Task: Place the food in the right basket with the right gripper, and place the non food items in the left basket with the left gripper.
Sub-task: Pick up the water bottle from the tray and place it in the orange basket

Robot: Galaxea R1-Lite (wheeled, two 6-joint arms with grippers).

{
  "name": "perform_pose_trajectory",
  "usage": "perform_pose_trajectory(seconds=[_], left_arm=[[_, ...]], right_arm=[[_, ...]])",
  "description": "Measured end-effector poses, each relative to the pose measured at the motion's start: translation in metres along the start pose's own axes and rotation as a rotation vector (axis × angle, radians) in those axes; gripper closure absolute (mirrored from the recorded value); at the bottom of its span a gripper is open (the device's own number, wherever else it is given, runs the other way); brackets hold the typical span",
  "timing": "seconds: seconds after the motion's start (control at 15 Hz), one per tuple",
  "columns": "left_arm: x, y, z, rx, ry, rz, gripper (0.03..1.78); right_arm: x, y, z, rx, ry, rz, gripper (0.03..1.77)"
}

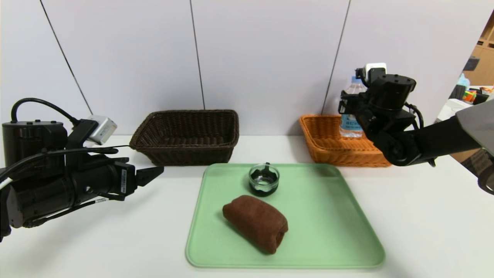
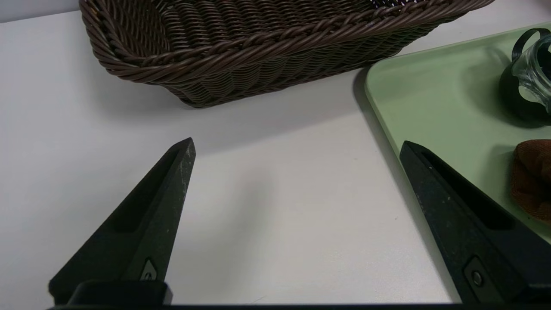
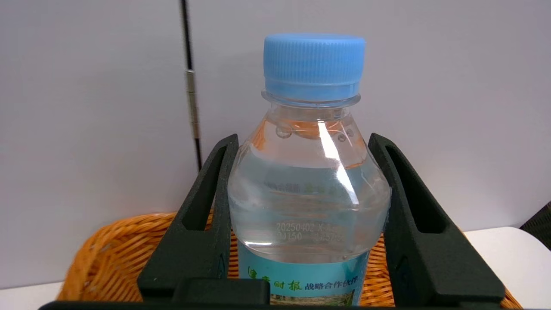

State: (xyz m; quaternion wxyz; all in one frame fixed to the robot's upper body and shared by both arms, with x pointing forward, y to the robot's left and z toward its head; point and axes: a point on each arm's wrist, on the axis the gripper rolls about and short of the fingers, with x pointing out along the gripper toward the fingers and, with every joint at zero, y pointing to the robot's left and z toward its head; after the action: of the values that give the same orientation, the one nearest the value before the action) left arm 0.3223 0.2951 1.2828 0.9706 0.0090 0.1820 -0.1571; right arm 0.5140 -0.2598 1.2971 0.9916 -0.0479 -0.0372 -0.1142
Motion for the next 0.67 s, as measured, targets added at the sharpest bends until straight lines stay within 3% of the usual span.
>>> perform_pose_trajectory(seconds=[0.67], left_arm=[[0.001,0.0,0.0,0.001,0.002,-0.001,0.12]], right_arm=[[0.004,0.002,-0.027,-0.011,0.047,0.0,0.85]])
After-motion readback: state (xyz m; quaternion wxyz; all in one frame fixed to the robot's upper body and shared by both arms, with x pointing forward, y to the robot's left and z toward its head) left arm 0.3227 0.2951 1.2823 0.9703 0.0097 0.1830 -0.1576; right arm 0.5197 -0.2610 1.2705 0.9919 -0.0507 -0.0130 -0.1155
